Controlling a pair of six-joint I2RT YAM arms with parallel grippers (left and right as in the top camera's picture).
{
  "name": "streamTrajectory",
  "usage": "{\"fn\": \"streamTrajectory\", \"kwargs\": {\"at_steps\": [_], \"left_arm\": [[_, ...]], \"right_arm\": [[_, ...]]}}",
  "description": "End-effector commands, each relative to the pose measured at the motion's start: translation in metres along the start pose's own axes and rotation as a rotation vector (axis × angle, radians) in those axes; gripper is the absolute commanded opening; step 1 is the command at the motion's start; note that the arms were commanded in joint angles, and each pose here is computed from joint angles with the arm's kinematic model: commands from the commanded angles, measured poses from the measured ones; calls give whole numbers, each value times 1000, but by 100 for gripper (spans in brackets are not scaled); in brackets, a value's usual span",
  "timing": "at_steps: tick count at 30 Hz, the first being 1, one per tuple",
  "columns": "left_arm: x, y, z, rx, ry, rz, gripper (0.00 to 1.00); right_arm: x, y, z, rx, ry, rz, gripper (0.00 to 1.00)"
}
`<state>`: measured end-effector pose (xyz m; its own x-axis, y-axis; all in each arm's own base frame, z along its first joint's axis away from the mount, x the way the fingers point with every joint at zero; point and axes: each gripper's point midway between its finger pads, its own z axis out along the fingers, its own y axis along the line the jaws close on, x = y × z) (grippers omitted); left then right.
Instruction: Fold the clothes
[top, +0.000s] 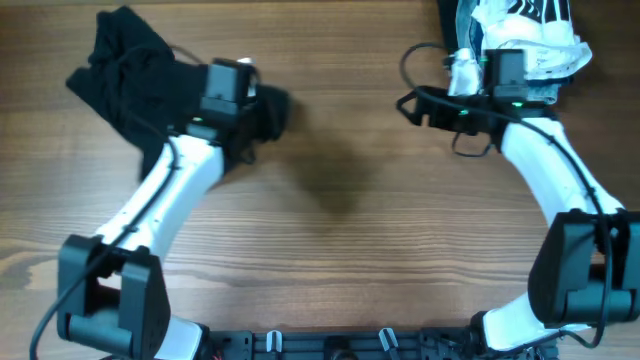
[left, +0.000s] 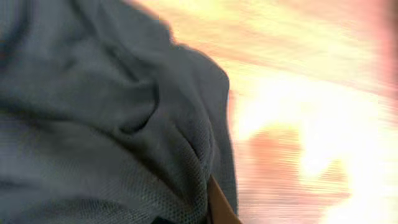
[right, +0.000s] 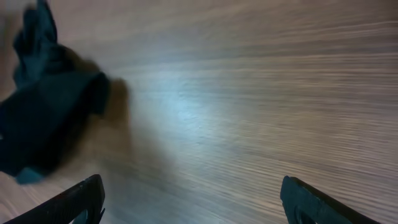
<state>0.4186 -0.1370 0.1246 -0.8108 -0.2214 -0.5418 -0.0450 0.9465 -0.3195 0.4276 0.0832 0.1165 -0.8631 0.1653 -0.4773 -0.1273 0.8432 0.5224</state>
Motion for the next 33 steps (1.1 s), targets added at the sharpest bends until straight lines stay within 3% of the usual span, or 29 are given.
{"fn": "streamTrajectory", "kwargs": {"at_steps": [1,12,26,27,28,30,31,33], "left_arm": [[12,-67,6,148,-18,71,4],[37,-159,29,370,-63,115,4],[48,-241,-3,594,-172,176,4],[49,-246,-6,609,-180,181,8],[50,-250,-8,620,-186,185,23],[50,-253,-10,630,-193,191,81],[50,-253,-10,629,-192,191,100],[49,-248,-9,616,-186,188,100]], "right_arm": [[-26,0,-36,-60,-92,33,91],[-46,-30,-85,-33,-205,99,92],[-53,-62,-110,-4,-265,157,92],[-53,-64,-111,-1,-269,161,92],[-53,-65,-112,1,-271,164,93],[-53,-66,-113,-1,-272,166,93],[-53,-66,-113,-2,-272,166,93],[-53,-66,-113,-2,-271,166,93]]}}
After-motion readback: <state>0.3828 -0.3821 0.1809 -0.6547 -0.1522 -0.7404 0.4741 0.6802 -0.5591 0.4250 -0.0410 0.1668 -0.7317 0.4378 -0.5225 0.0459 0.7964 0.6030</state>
